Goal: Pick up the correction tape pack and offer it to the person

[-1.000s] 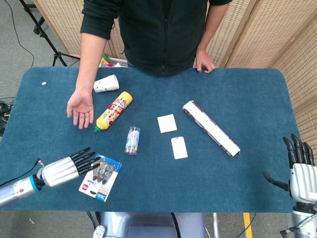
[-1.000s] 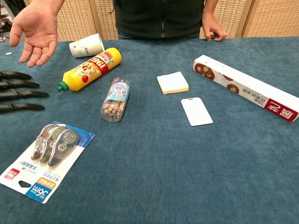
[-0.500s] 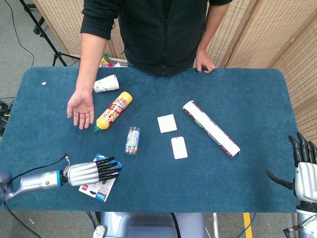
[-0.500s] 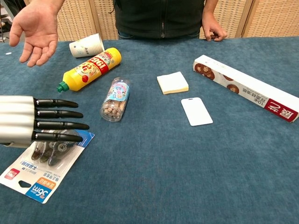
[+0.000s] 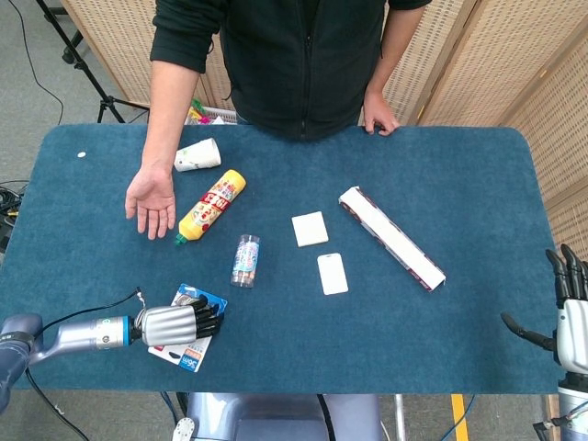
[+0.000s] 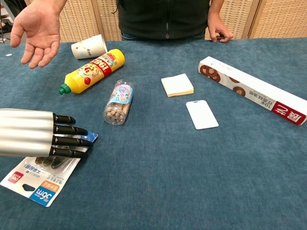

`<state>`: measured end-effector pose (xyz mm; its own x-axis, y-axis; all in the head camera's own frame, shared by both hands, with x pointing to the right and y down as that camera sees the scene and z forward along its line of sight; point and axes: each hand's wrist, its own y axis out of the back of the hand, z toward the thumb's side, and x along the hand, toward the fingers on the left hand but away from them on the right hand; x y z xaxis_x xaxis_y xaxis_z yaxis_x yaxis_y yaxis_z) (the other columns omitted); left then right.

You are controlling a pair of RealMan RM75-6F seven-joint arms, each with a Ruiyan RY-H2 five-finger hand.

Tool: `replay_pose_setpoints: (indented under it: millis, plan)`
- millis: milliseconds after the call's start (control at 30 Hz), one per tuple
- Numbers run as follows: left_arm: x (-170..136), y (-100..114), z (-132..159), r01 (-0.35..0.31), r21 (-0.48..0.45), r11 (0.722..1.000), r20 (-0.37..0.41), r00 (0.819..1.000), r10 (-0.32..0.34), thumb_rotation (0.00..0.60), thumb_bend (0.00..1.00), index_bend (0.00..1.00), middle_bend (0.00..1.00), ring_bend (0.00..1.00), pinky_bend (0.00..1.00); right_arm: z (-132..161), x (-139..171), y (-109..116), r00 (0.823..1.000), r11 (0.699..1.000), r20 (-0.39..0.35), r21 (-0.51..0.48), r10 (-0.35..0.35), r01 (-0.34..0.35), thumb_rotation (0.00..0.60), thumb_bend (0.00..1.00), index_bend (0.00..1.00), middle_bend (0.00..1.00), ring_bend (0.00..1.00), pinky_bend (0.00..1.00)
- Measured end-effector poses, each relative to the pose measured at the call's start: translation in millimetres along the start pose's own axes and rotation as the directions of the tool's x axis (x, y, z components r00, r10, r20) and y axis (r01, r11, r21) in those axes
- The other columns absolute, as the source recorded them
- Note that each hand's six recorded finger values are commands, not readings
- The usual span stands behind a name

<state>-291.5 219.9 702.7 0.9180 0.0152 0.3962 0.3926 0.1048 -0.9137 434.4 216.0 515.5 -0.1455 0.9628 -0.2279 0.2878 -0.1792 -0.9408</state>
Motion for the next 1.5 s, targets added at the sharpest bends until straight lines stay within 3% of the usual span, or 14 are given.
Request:
replay_pose_setpoints:
  millis: [200,500,633,700,800,900,1000,1033,1133,1233,1333,1367,1433,1500]
  plan:
    - [-8,12,-5,-0.057,0.024,0.998,-0.025,0.998,0.057,0.600,0.23,0.75,0.58,0.46,0.55,1,1,-1,1.000,1.000,-0.005,-0.003,0.007,-0.007,0.600,0.00,0.00,0.00,0.00,0.00]
    - [-29,43,-38,-0.124,0.083,0.989,-0.162,0.977,0.137,0.600,0.21,0.75,0.58,0.46,0.55,2,2,-1,1.000,1.000,-0.008,-0.005,0.011,-0.011,0.600,0.00,0.00,0.00,0.00,0.00]
    - [-42,60,-61,-0.116,0.115,0.987,-0.276,0.950,0.144,0.600,0.21,0.75,0.58,0.46,0.55,3,3,-3,1.000,1.000,-0.014,-0.003,0.019,-0.019,0.600,0.00,0.00,0.00,0.00,0.00]
    - [-48,73,-75,-0.108,0.119,0.987,-0.362,0.921,0.145,0.600,0.21,0.75,0.58,0.46,0.55,4,3,-4,1.000,1.000,-0.016,-0.002,0.022,-0.022,0.600,0.00,0.00,0.00,0.00,0.00]
    - [-56,93,-96,-0.086,0.110,0.990,-0.490,0.862,0.129,0.600,0.20,0.75,0.58,0.46,0.55,5,3,-4,1.000,1.000,-0.017,-0.002,0.021,-0.021,0.600,0.00,0.00,0.00,0.00,0.00]
    - [-65,110,-120,-0.038,0.084,0.996,-0.627,0.774,0.082,0.600,0.20,0.75,0.58,0.46,0.55,4,3,-3,1.000,1.000,-0.015,-0.004,0.019,-0.019,0.600,0.00,0.00,0.00,0.00,0.00]
    - [-76,119,-147,0.033,0.034,0.999,-0.752,0.659,0.004,0.600,0.20,0.76,0.59,0.46,0.56,4,3,-3,1.000,1.000,-0.013,-0.004,0.018,-0.018,0.600,0.00,0.00,0.00,0.00,0.00]
    - [-83,119,-157,0.067,0.010,0.998,-0.792,0.610,-0.032,0.600,0.20,0.77,0.60,0.46,0.56,4,3,-3,1.000,1.000,-0.013,-0.004,0.019,-0.020,0.600,0.00,0.00,0.00,0.00,0.00]
    - [-98,118,-177,0.138,-0.057,0.989,-0.864,0.490,-0.119,0.600,0.20,0.77,0.60,0.46,0.56,4,3,-3,1.000,1.000,-0.012,-0.004,0.022,-0.022,0.600,0.00,0.00,0.00,0.00,0.00]
    - [-108,114,-189,0.195,-0.132,0.972,-0.900,0.387,-0.200,0.600,0.20,0.77,0.60,0.46,0.56,3,2,-3,1.000,1.000,-0.011,-0.004,0.022,-0.022,0.600,0.00,0.00,0.00,0.00,0.00]
    - [-113,109,-196,0.222,-0.213,0.951,-0.912,0.304,-0.275,0.600,0.20,0.78,0.60,0.46,0.56,3,2,-4,1.000,1.000,-0.011,-0.004,0.024,-0.024,0.600,0.00,0.00,0.00,0.00,0.00]
    - [-113,107,-197,0.217,-0.238,0.947,-0.912,0.286,-0.295,0.600,0.20,0.78,0.61,0.47,0.56,3,2,-4,1.000,1.000,-0.011,-0.003,0.025,-0.025,0.600,0.00,0.00,0.00,0.00,0.00]
    - [-110,105,-198,0.194,-0.287,0.938,-0.909,0.253,-0.330,0.600,0.20,0.78,0.61,0.47,0.56,3,2,-4,1.000,1.000,-0.012,-0.003,0.027,-0.027,0.600,0.00,0.00,0.00,0.00,0.00]
    - [-103,105,-199,0.171,-0.313,0.934,-0.906,0.241,-0.348,0.600,0.19,0.78,0.61,0.47,0.56,3,2,-4,1.000,1.000,-0.012,-0.002,0.028,-0.028,0.600,0.00,0.00,0.00,0.00,0.00]
